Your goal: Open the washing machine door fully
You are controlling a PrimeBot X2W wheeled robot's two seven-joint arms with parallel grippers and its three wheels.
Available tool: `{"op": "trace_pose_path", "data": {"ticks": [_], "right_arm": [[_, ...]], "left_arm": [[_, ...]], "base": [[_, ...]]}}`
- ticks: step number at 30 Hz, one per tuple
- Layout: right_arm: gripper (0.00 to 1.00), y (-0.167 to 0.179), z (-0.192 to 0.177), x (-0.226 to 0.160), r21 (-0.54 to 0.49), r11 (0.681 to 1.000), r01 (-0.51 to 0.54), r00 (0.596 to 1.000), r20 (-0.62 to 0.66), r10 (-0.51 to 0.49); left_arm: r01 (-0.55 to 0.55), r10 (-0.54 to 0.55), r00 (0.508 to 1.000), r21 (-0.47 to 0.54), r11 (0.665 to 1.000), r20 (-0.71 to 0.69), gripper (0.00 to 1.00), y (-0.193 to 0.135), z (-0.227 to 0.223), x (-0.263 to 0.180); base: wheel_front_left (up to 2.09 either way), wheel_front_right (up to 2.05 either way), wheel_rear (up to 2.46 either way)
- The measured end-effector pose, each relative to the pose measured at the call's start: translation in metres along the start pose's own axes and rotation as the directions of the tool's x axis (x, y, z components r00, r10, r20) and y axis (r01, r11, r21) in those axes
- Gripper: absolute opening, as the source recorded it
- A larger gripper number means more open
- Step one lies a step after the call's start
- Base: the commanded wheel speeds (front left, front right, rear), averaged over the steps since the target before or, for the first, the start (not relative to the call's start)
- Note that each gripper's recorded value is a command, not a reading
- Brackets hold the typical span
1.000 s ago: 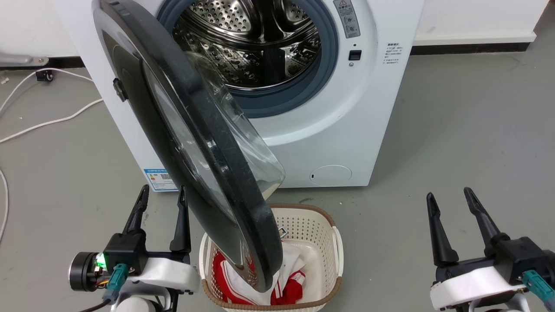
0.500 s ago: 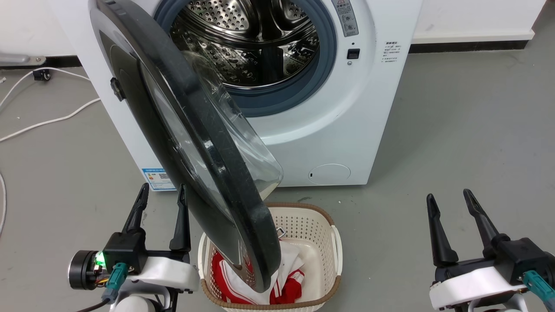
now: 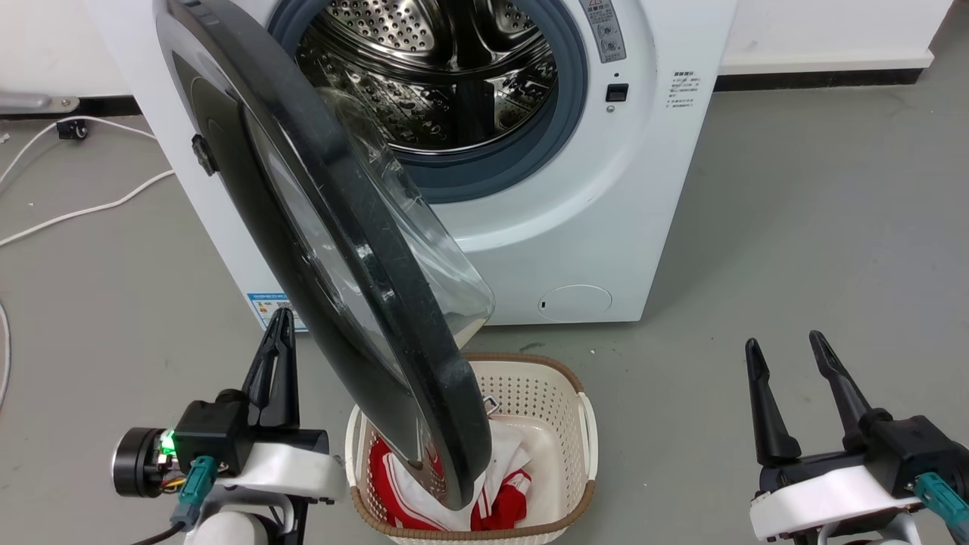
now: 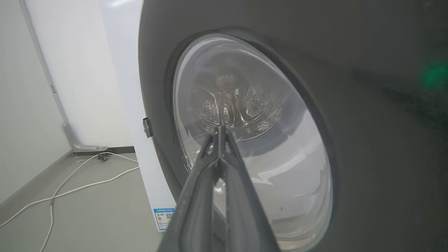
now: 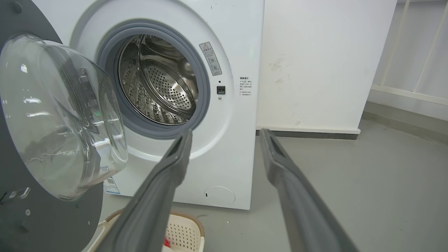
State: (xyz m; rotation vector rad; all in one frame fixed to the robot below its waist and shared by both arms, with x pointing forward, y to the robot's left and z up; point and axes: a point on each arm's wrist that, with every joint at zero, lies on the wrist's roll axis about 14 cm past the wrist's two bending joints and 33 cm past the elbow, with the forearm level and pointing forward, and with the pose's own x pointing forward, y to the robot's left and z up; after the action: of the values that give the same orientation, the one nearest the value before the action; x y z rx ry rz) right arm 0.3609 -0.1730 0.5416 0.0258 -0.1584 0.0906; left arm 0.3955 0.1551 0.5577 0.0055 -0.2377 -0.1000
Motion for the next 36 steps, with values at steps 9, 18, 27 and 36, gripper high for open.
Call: {"op": "trace_pose_path", "data": {"ticks": [9,18,27,36], "right_arm": [[1.00,0.001,-0.003,0.002,0.008,1.000,-0.001,1.000,-0.008,0.001],[1.00,0.000,-0.005,0.002,0.018,1.000,0.001,1.000,-0.014,-0.001],[1.00,-0.002,-0.005,0.000,0.024,1.000,0.009,1.000,-0.013,-0.008],[1.00,-0.002,-0.003,-0.002,0.028,1.000,0.009,1.000,-0.010,-0.009]], "left_arm": [[-0.015,0.007,0.976,0.035,0.999,0.217,0.00,0.004,0.069,0.014],[-0.029,-0.015,0.863,0.080,0.996,0.506,0.00,-0.004,0.166,0.005],[0.046,-0.114,0.713,0.115,0.992,0.692,0.00,-0.035,0.235,-0.020],[0.382,-0.333,0.738,0.043,0.923,0.587,0.00,-0.112,0.197,-0.033]], "base": [[0.00,0.00,0.00],[0.00,0.00,0.00],[0.00,0.00,0.00],[0.00,0.00,0.00]]}}
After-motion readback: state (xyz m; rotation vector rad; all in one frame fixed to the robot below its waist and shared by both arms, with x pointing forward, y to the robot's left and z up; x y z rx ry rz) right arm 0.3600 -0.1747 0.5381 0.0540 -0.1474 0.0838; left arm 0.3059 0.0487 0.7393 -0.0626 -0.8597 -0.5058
